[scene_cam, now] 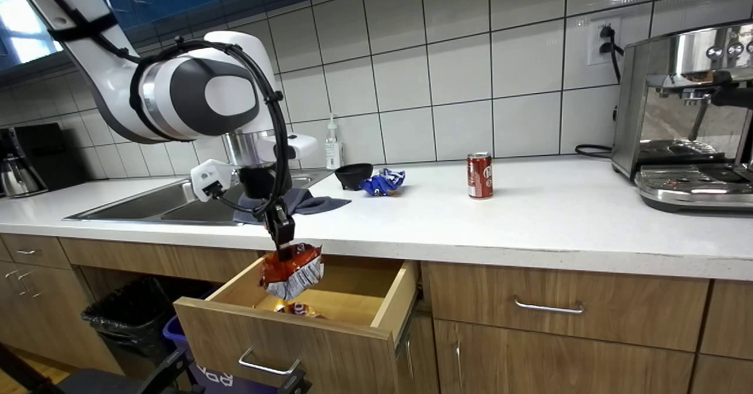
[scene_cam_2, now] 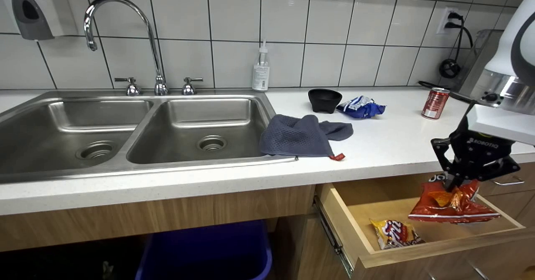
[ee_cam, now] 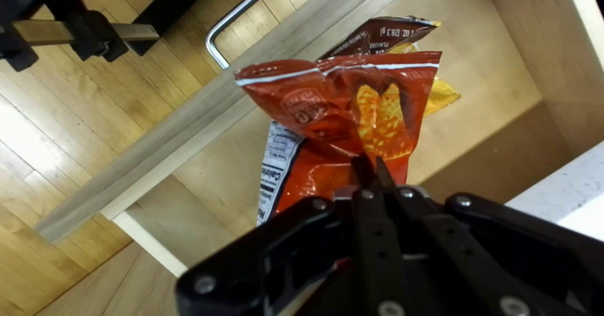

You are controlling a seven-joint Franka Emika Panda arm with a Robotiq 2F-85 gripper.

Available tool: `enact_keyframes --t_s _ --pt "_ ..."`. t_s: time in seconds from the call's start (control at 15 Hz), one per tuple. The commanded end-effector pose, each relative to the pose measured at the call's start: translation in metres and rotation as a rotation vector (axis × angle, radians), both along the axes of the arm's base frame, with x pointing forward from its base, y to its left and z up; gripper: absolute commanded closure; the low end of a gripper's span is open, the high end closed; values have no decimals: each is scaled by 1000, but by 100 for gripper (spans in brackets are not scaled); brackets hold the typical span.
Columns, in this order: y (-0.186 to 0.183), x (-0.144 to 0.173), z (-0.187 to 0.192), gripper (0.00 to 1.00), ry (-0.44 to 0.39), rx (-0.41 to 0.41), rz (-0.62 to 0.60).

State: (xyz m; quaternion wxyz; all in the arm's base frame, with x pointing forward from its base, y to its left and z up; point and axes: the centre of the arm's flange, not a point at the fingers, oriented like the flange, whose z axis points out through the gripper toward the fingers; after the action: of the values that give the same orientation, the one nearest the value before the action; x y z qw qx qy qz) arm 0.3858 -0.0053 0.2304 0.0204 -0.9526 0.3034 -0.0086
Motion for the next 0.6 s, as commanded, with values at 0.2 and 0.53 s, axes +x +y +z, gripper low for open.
enact_keyframes --t_s 0.2,0.53 --pt "-4 2 -16 100 43 3 16" --pt "-4 11 -22 100 52 1 15"
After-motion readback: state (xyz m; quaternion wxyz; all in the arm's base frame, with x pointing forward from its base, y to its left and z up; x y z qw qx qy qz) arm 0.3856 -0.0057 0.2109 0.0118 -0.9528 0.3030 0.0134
